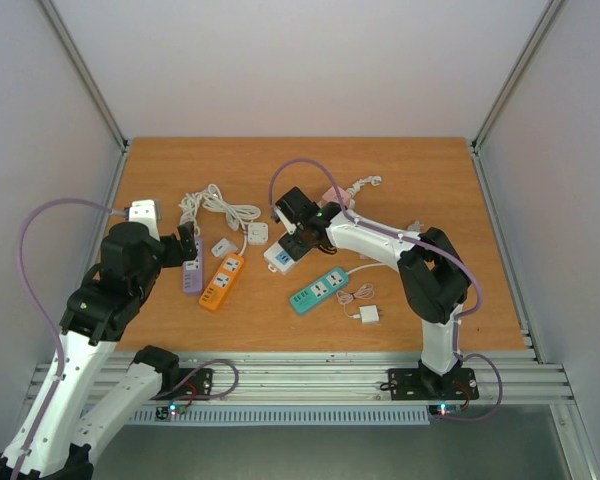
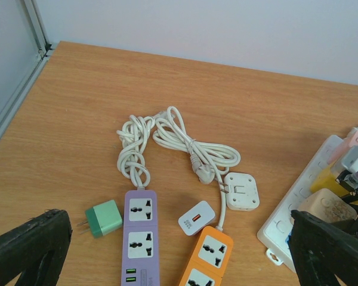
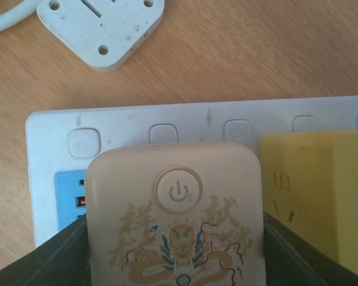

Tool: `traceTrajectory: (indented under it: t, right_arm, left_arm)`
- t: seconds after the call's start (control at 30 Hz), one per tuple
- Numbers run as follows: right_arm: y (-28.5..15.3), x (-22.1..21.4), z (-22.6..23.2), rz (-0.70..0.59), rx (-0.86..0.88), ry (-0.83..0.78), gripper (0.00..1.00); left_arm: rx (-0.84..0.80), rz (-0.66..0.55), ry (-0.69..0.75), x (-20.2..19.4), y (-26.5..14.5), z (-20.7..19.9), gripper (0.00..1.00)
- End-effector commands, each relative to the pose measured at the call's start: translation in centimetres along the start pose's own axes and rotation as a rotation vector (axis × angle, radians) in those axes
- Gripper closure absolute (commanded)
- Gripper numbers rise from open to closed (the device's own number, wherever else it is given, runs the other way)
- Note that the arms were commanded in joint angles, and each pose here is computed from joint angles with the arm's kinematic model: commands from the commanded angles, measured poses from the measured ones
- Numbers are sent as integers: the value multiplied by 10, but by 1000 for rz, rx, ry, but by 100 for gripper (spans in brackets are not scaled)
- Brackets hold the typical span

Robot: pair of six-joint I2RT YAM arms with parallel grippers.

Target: Insert the plug

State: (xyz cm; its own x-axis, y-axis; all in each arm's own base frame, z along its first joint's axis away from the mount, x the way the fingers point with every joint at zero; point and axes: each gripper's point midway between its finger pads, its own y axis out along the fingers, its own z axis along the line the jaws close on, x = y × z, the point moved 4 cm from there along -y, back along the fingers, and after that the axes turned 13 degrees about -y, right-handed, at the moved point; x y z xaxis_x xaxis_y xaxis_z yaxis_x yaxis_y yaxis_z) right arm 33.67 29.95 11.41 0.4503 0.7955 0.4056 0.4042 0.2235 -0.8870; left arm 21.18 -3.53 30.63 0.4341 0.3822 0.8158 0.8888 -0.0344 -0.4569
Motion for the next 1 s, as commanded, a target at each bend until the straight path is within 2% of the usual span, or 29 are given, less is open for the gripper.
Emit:
traceTrajectory:
  t: [0.0, 0.2, 0.27, 0.43, 0.53, 0.67, 0.8, 0.97]
  right_arm:
    - [49, -71, 12, 283, 12, -10, 58]
    - [57, -86, 5, 371, -67, 23, 58]
    - [52, -82, 3, 354, -81, 38, 56]
    - [6, -31, 0, 143, -10, 88, 37]
    - [-32, 2, -5, 6, 14, 122, 22]
    - [-76, 25, -11, -123, 32, 167, 9]
    - [-105, 21, -18, -196, -6, 224, 6]
    - [-128, -17, -55, -215, -265, 395, 6]
  left_arm:
    - [4, -30, 2, 5, 2, 0, 1]
    - [5, -29, 4, 4, 2, 0, 1]
    - [6, -29, 3, 4, 2, 0, 1]
    - [1, -27, 1, 4, 2, 0, 1]
    - [1, -24, 0, 4, 2, -1, 1]
    - [-6, -17, 0, 3, 3, -2, 0]
    - [-16, -4, 2, 2, 5, -4, 1]
    - [-42, 4, -4, 1, 5, -8, 1]
